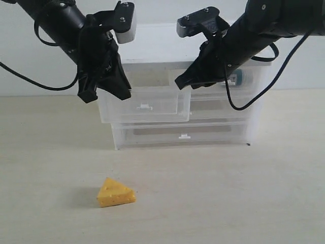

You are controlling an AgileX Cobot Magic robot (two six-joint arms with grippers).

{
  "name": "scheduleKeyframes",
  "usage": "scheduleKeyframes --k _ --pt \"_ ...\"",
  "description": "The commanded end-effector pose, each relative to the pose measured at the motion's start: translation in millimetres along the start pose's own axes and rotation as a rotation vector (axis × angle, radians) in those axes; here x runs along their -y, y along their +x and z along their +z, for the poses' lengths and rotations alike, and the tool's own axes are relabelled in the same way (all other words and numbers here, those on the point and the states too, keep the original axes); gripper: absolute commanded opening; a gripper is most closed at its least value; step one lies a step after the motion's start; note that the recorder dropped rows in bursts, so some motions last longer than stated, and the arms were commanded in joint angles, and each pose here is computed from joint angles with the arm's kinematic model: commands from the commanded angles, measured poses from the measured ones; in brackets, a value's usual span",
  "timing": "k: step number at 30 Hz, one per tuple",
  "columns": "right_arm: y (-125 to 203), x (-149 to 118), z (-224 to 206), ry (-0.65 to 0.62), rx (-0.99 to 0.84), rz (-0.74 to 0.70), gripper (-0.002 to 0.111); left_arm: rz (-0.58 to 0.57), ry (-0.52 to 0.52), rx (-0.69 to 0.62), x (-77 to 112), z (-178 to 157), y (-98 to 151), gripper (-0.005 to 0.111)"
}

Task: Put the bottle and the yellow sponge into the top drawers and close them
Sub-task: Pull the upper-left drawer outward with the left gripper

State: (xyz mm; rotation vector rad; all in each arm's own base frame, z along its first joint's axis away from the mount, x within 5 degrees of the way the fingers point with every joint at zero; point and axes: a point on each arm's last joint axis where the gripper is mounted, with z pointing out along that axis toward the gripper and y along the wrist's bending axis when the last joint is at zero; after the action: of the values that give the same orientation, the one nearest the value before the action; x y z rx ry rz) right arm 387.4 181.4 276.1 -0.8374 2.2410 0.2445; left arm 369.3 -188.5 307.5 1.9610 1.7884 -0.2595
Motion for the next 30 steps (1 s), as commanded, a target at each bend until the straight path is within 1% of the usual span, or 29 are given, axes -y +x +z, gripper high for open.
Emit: scheduleKeyframes --k 1,4,11,13,16,19,23,26,30 --pt "-6 7 -1 0.043 0.068 0.006 0.0 -0.011 0.033 0.013 14.1 -5 -19 0.004" --pt "-6 7 -1 0.043 0.068 0.009 0.0 -0.014 0.039 0.02 21.5 -8 -23 0.004" --pt "-6 7 -1 0.041 0.064 0.016 0.0 -0.039 0.059 0.019 36.5 -14 -20 0.004" --pt "-5 7 -1 0.037 0.057 0.018 0.0 -0.046 0.062 0.039 39.6 -18 -21 0.004" --pt "-5 7 -1 0.035 0.053 0.018 0.0 -0.069 0.074 0.117 42.9 -23 -30 0.004" --pt "-5 6 -1 0.033 0.048 0.018 0.0 -0.074 0.069 0.119 43.5 -26 -31 0.004" --pt "-4 6 -1 0.032 0.046 0.02 0.0 -0.082 0.086 0.111 53.2 -27 -27 0.004" --pt "-4 6 -1 0.029 0.042 0.039 0.0 -0.1 0.125 0.087 61.3 -18 -19 0.004" --pt "-3 5 -1 0.022 0.027 0.043 0.0 -0.116 0.159 0.07 65.9 -9 -13 0.004"
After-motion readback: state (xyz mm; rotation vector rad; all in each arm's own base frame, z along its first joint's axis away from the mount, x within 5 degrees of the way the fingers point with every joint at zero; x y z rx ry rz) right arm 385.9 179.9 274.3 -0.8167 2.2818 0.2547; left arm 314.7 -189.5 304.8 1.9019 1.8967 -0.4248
